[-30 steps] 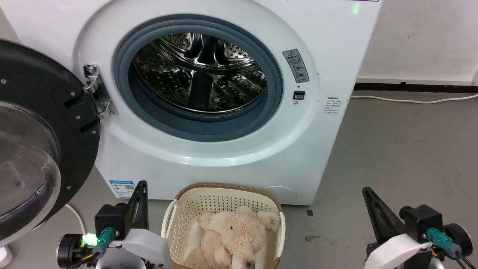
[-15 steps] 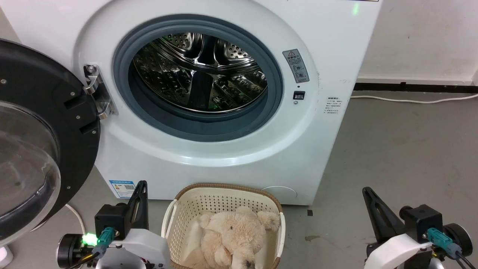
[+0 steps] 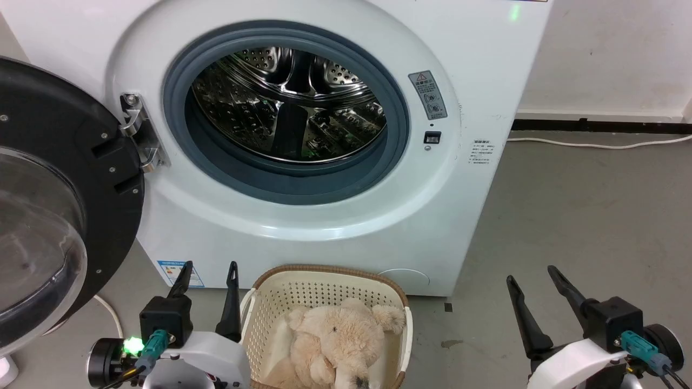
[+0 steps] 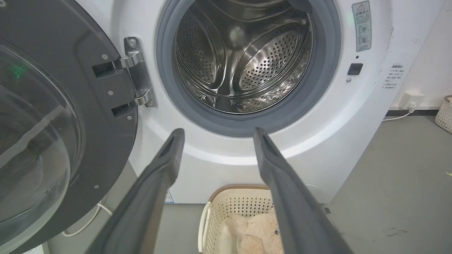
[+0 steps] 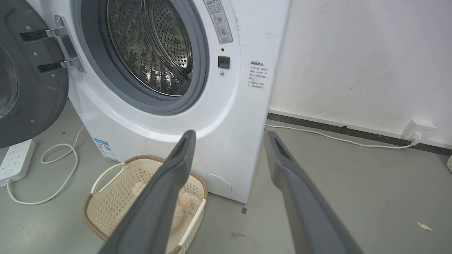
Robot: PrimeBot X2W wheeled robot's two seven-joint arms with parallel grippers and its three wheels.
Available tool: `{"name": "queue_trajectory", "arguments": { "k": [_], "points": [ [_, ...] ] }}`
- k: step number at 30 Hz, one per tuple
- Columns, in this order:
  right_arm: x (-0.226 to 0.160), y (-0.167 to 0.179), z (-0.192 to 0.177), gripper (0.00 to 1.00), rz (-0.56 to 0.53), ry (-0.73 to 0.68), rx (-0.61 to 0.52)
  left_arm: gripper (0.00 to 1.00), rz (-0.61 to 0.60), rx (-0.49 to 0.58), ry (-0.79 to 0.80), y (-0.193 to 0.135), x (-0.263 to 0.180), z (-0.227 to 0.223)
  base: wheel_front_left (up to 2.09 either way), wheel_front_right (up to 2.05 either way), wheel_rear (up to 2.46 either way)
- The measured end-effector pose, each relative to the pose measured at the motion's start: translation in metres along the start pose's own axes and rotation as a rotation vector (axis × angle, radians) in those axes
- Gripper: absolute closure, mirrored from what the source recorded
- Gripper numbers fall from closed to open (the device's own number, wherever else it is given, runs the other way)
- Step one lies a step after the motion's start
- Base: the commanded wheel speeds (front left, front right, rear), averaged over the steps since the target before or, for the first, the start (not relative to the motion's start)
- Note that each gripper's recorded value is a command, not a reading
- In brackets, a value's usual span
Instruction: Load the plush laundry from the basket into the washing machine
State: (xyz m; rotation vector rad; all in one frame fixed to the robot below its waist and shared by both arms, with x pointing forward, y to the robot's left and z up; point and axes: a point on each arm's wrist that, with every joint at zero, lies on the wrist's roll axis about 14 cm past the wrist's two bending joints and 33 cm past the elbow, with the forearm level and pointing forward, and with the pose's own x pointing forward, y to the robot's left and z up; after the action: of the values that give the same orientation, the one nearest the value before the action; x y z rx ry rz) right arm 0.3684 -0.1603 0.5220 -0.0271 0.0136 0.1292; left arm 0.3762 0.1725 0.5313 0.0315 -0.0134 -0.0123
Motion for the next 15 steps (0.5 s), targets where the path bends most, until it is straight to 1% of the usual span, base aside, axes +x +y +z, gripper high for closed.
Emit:
{"name": "queue_trajectory", "arguments": {
  "k": [15],
  "points": [
    [-0.002,-0.006,-0.003,0.00,-0.020,-0.014,0.054,0.00,-0.053,-0.046,0.022,-0.017,0.005,-0.013,0.00,0.00,0.00]
  ]
}}
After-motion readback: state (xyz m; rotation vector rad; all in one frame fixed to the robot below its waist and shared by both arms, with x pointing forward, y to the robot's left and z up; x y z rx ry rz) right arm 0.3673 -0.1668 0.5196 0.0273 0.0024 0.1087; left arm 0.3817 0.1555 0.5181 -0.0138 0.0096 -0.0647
